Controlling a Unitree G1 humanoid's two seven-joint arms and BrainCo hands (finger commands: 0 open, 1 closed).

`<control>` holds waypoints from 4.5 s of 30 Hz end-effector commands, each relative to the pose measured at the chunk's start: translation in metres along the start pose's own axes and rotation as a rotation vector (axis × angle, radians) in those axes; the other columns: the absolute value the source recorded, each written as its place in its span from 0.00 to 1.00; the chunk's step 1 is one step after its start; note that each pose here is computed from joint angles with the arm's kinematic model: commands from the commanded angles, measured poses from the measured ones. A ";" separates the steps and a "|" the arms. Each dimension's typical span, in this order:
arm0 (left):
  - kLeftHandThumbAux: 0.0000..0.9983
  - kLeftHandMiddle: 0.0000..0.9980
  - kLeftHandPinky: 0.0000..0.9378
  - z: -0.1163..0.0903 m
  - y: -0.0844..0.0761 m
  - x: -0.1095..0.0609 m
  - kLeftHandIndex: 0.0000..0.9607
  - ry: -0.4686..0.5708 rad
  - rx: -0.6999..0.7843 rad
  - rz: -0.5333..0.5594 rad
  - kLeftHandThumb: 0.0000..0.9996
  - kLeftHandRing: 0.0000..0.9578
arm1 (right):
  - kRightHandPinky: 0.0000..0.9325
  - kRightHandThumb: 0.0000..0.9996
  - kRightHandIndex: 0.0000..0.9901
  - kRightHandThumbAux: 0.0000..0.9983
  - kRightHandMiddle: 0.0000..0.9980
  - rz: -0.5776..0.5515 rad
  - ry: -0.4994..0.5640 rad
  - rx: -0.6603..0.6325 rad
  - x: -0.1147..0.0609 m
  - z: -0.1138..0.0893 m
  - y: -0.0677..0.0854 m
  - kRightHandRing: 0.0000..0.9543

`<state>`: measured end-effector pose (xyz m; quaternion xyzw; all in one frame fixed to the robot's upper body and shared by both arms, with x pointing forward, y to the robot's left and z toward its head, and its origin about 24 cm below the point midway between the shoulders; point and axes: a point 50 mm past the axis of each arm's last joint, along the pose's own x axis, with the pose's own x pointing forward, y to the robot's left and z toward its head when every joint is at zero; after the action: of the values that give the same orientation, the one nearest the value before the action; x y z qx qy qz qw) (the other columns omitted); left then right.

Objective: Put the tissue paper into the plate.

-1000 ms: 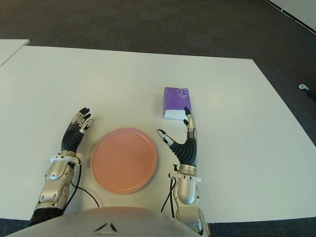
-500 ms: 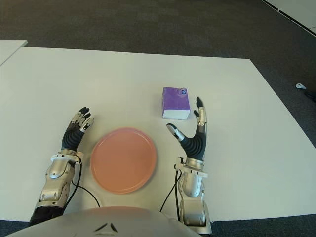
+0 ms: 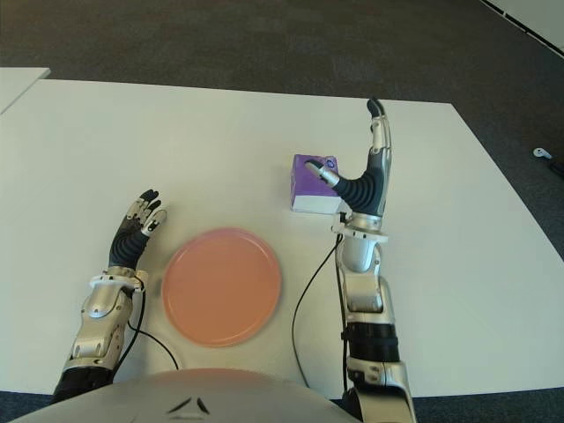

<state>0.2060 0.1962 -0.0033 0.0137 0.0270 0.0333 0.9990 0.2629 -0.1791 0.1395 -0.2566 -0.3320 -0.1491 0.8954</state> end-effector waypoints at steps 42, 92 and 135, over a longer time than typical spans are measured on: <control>0.51 0.00 0.00 -0.014 -0.003 -0.005 0.00 0.072 -0.004 0.032 0.00 0.00 | 0.00 0.38 0.00 0.12 0.00 0.880 -0.460 -0.871 0.044 -0.064 0.051 0.00; 0.50 0.00 0.00 -0.017 0.001 -0.003 0.00 0.079 -0.011 0.031 0.00 0.00 | 0.00 0.41 0.00 0.13 0.00 0.879 -0.227 -0.908 0.051 -0.079 0.012 0.00; 0.51 0.00 0.00 -0.018 0.003 -0.005 0.00 0.072 0.000 0.031 0.00 0.00 | 0.00 0.36 0.00 0.13 0.00 1.037 -0.259 -0.967 0.009 -0.110 0.053 0.00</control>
<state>0.2097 0.1973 -0.0072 0.0122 0.0224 0.0472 0.9986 0.3507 -0.1993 0.0607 -0.7563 -0.1711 0.1864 0.6033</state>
